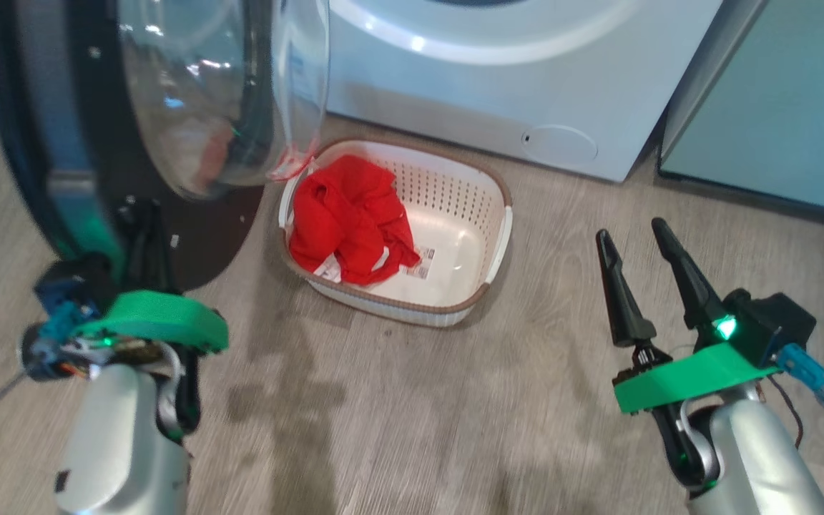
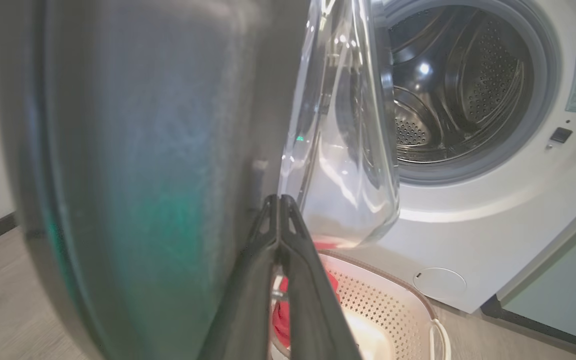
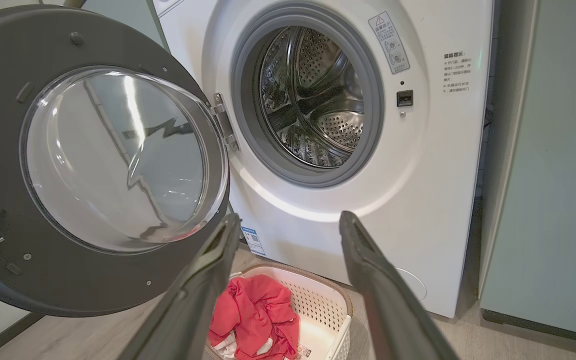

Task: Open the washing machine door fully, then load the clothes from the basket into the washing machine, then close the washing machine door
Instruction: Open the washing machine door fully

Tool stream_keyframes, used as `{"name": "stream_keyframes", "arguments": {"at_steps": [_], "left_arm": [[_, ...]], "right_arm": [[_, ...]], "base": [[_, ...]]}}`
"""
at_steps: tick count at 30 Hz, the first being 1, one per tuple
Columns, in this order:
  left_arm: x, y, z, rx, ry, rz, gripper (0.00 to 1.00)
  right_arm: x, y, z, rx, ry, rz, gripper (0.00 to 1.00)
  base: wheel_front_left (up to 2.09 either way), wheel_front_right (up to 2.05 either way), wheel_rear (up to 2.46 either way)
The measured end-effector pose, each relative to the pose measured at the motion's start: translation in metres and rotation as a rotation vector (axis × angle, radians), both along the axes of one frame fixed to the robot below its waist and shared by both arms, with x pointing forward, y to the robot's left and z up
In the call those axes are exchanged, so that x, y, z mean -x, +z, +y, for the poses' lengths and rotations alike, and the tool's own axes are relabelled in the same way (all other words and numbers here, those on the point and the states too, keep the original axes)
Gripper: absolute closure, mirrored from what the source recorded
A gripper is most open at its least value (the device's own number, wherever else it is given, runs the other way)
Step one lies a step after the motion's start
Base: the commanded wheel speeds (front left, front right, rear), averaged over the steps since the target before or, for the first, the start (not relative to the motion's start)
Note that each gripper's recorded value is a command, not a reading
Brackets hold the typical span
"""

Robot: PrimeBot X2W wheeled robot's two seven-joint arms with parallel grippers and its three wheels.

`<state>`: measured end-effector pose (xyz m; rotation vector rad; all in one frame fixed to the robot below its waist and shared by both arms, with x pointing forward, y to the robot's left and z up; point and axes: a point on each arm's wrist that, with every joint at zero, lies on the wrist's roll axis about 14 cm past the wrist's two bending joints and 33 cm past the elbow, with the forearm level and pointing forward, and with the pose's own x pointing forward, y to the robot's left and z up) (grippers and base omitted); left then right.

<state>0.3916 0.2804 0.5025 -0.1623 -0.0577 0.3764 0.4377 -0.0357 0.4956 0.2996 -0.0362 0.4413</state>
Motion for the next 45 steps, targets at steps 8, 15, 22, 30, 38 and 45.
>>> {"name": "stream_keyframes", "arguments": {"at_steps": [8,15,22,30,38,45], "left_arm": [[-0.010,0.002,0.042,-0.057,0.095,0.005,1.00],[-0.018,-0.001,0.077,-0.048,0.178,0.005,1.00],[-0.014,0.000,0.113,-0.032,0.272,-0.005,1.00],[-0.023,0.007,0.133,-0.084,0.292,0.005,1.00],[-0.022,0.014,0.152,-0.122,0.318,0.011,1.00],[-0.020,0.021,0.151,-0.141,0.309,0.008,1.00]], "right_arm": [[-0.014,-0.021,0.001,0.011,0.000,0.039,0.00],[-0.031,-0.037,-0.008,0.046,-0.004,0.046,0.00],[-0.035,-0.054,-0.011,0.076,0.005,0.074,0.00],[-0.043,-0.061,-0.018,0.088,-0.001,0.072,0.00],[-0.042,-0.063,-0.014,0.099,0.019,0.073,0.00],[-0.041,-0.056,-0.014,0.101,0.022,0.058,0.00]], "base": [[0.00,0.00,0.00],[0.00,0.00,0.00],[0.00,0.00,0.00],[0.00,0.00,0.00],[0.00,0.00,0.00],[0.00,0.00,0.00]]}}
